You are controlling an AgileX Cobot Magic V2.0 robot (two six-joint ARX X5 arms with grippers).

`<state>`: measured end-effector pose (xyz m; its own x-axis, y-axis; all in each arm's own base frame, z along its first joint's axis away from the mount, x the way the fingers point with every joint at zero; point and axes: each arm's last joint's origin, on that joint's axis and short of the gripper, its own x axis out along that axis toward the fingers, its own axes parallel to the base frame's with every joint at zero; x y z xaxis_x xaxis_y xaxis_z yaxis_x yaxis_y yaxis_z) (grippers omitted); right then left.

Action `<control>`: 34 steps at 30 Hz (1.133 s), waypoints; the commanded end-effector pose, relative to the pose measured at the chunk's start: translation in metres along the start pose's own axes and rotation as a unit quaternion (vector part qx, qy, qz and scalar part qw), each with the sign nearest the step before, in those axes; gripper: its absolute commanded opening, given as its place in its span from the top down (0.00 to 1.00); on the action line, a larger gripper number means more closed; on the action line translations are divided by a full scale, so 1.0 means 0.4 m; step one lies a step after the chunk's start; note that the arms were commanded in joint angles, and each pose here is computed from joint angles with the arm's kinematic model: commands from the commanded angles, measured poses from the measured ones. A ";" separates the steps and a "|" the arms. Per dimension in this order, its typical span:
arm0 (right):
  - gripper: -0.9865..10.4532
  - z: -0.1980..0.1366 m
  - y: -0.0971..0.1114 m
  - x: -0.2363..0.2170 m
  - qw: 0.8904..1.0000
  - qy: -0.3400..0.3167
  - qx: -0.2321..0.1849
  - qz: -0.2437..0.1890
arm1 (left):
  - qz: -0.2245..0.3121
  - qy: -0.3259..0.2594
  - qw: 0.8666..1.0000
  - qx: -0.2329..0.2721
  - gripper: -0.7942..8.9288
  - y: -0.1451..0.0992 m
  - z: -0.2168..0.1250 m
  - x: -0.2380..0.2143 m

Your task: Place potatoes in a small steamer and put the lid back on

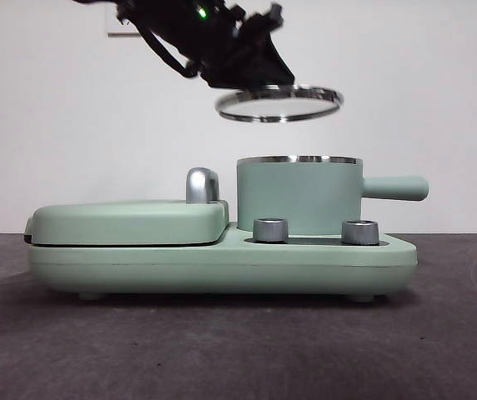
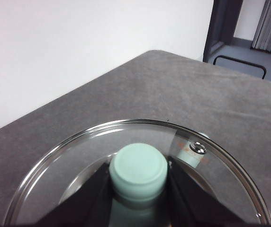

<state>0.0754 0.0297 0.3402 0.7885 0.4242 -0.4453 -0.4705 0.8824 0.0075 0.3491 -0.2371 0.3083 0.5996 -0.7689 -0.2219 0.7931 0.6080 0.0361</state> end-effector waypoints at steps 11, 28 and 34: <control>0.61 0.004 -0.001 0.001 1.000 -0.001 0.008 -0.007 | -0.005 -0.036 0.999 0.030 0.91 0.008 -0.034 0.092; 0.61 0.004 -0.004 0.001 1.000 0.000 0.010 -0.025 | -0.008 -0.019 0.999 0.025 0.91 0.011 -0.072 0.119; 0.61 0.004 -0.004 0.001 1.000 0.000 0.018 -0.025 | -0.011 -0.012 1.000 0.023 0.91 0.007 -0.084 0.128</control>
<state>0.0759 0.0284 0.3399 0.8093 0.3777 -0.4499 -0.4208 0.9072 0.0047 0.3764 -0.2595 0.2578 0.5893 -0.7706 -0.2426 0.8012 0.5960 0.0533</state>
